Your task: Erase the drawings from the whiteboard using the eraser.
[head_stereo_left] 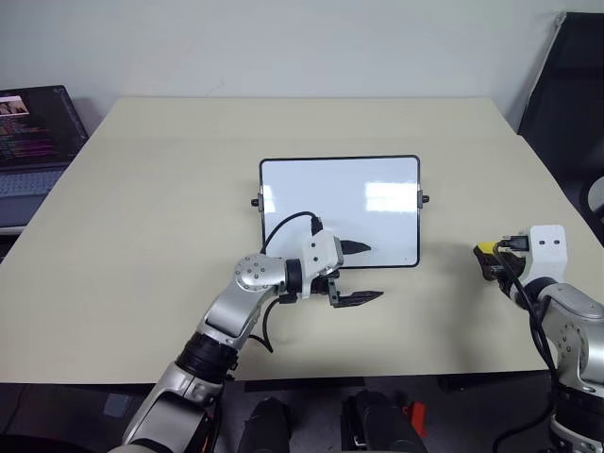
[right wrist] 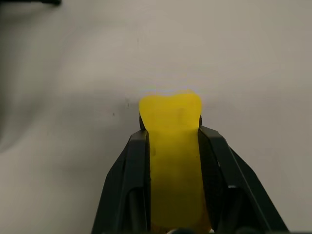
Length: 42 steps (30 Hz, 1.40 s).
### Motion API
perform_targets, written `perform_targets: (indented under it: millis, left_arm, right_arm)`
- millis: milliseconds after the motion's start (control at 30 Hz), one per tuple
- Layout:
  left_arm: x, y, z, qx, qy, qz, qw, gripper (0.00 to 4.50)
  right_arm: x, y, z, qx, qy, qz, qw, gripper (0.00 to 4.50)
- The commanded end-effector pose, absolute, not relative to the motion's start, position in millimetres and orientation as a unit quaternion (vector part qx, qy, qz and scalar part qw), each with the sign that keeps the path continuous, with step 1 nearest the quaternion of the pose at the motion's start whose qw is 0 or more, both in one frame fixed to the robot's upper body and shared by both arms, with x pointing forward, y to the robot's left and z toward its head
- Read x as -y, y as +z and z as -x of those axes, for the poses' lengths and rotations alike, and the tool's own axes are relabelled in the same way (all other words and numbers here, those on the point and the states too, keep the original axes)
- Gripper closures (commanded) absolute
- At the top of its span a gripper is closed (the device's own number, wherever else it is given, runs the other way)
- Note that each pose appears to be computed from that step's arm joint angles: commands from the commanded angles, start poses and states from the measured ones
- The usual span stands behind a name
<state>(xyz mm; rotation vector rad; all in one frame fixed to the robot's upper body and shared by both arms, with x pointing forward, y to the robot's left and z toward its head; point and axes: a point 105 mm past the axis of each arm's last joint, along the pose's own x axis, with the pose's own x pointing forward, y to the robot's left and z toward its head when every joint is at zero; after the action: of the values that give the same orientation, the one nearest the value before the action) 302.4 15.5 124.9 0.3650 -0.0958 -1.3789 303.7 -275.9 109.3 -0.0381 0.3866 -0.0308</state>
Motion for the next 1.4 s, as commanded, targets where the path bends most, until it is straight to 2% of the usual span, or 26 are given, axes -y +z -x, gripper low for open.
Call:
perform_targets:
  millis: [33,200,233,1400]
  left_arm:
    - [-14.9,129.1,-302.1,0.063,-0.637,-0.182,0.746,0.00]
    - [-21.5,124.6,-300.2,0.057,-0.635,-0.191,0.746,0.00]
    - [-21.9,124.6,-300.1,0.057,-0.634,-0.192,0.747,0.00]
    - [-26.7,129.5,-305.7,0.058,-0.622,-0.198,0.755,0.00]
  right_arm:
    - [281.5,115.6,-303.7,-0.184,-0.023,0.011,0.983,3.47]
    - [283.4,110.0,-304.7,-0.194,-0.024,-0.002,0.981,3.47]
    - [281.6,111.6,-306.2,-0.189,-0.018,-0.007,0.982,3.13]
    - [277.1,123.6,-317.5,-0.169,-0.014,-0.023,0.985,3.13]
